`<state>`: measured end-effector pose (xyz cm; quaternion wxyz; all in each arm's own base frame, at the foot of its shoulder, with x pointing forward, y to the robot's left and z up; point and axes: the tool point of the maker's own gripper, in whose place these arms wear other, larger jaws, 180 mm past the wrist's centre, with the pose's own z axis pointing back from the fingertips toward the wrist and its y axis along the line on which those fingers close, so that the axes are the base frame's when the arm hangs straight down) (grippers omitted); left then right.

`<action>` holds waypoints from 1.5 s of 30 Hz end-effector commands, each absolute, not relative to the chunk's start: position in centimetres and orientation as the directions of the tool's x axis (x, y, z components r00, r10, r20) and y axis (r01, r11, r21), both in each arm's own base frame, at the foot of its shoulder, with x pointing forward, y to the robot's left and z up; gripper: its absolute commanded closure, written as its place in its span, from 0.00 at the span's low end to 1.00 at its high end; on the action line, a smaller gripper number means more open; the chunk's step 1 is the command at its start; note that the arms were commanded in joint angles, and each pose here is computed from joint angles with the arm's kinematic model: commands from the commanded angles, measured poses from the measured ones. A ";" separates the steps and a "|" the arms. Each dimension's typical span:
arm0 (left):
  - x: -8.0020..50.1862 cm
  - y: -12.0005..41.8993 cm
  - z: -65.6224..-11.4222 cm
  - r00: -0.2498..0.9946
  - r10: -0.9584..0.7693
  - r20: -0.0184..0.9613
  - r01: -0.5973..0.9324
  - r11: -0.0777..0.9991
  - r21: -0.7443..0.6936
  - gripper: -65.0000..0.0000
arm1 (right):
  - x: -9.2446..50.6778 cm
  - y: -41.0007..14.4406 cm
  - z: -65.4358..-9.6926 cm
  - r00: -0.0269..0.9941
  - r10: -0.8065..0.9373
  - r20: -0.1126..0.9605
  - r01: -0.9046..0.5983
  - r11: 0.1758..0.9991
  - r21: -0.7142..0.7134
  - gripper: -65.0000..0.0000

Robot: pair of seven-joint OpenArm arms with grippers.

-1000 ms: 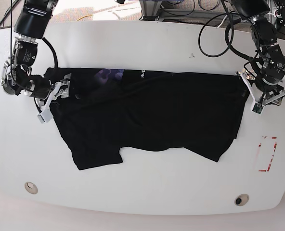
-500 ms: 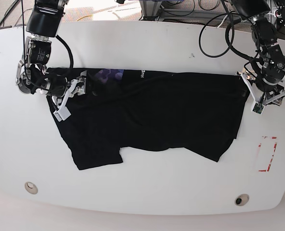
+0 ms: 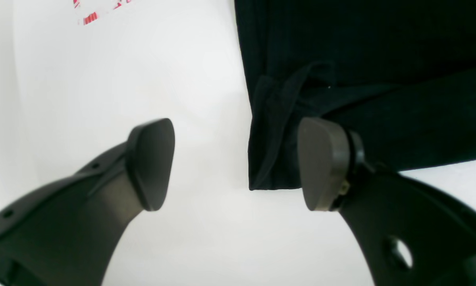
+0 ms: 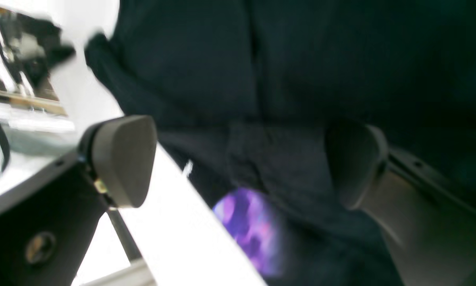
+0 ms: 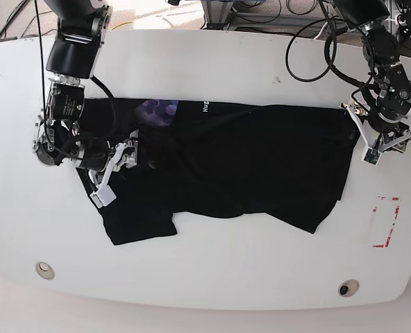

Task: Layout the t-shirt on the table in an organized manner, then fold the t-shirt properly
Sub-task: 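Move the right gripper along the shirt edge toward the sleeve, then grasp the shirt's edges with both grippers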

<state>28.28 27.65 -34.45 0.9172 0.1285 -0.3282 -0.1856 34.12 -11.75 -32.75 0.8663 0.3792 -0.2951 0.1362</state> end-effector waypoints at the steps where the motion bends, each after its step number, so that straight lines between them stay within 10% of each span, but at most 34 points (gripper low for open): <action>1: 29.1 27.9 -33.2 0.688 -0.433 0.583 0.243 0.894 0.377 0.32 | 35.6 -12.6 -31.7 0.775 -0.022 0.632 -0.456 0.673 0.582 0.00; 29: 30.7 30.6 -27.8 0.582 -0.402 0.707 0.098 0.898 0.430 0.32 | 26.9 -25.2 -31.5 0.707 0.347 0.616 -0.477 0.877 0.053 0.00; 45: 30.0 30.7 -28.8 0.605 -0.396 0.691 0.109 0.901 0.420 0.32 | 25.3 -27.5 -35.6 0.744 0.289 0.603 -0.407 0.911 0.066 0.00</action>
